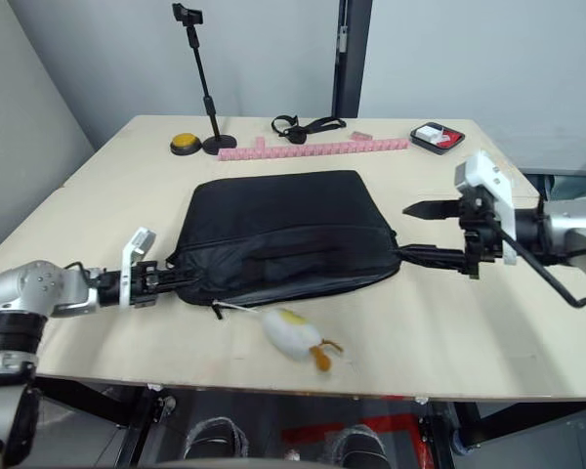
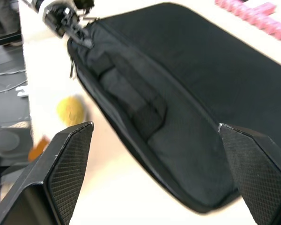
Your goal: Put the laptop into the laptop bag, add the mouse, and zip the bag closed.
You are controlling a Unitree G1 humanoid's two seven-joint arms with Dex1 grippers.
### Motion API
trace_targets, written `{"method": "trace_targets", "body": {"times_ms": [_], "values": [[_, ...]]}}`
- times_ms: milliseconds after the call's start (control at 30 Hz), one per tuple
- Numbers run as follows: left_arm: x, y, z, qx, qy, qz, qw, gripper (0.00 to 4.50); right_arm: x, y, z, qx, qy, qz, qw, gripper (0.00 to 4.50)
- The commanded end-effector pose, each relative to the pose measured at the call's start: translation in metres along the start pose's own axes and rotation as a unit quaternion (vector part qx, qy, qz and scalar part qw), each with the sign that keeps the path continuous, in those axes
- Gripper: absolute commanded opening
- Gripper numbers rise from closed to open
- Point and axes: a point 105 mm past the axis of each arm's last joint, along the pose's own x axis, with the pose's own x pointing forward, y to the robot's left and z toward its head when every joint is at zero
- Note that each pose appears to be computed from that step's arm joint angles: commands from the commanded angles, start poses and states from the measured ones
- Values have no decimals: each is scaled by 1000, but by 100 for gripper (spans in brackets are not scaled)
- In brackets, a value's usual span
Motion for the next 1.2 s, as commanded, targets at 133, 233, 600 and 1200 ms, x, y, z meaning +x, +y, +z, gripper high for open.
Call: {"method": "trace_targets", "body": {"times_ms": [133, 233, 600, 1200], "values": [[-36, 8, 16, 51, 15, 29, 998, 3, 15, 9, 12, -33, -9, 38, 999, 450], [-50, 19, 16, 57, 33, 51, 997, 3, 22, 14, 11, -34, -9, 58, 998, 450], [-45, 30, 53, 104, -8, 85, 991, 3, 43, 18, 9, -37, -11, 80, 996, 450], [-85, -3, 91, 192, -63, 87, 975, 412, 55, 11, 13, -36, -36, 74, 996, 450]]}}
